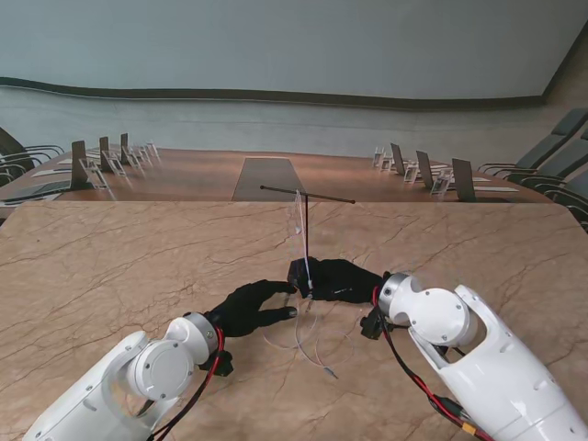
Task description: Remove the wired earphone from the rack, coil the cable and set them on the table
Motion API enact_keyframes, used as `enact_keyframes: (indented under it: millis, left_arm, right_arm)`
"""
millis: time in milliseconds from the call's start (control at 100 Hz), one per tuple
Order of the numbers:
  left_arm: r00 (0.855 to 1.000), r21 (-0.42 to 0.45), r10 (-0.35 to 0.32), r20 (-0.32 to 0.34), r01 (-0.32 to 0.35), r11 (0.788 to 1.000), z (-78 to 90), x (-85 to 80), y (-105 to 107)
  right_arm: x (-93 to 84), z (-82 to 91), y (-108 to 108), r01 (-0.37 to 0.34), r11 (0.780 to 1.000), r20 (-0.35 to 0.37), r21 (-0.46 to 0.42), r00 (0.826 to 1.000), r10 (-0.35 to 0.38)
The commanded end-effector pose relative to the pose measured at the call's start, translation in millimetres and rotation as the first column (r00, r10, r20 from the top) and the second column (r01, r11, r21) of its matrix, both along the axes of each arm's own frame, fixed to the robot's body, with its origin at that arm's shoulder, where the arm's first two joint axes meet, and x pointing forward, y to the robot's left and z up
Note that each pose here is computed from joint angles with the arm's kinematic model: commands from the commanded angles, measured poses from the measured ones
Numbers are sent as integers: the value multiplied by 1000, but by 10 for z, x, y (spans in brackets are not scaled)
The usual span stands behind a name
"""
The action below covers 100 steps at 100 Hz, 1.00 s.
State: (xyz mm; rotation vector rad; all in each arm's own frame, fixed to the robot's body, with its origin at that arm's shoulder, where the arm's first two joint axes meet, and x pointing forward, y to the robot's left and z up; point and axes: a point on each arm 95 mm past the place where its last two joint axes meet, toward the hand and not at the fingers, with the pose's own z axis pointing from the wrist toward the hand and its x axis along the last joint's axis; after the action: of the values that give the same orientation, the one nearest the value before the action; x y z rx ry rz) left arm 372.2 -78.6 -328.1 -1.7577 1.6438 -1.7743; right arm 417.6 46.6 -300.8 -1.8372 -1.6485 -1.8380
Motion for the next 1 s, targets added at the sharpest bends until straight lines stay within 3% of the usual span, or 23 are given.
enact_keyframes:
  millis: [0,660,990]
  left_arm:
    - [1000,-18,-2,2,2,1000,23,9,-30]
    - [998,-117,25,52,-18,993,218,180,-47]
    - [1000,-207,27,12,-24,978,234,289,-139]
  right_arm:
    - [-55,-37,24,-9,1000,-11,-4,1000,9]
    - [-185,-121,34,-28,999,-37,-33,999,27]
    - [-241,-141,68,-47,998,-49,-39,998,45]
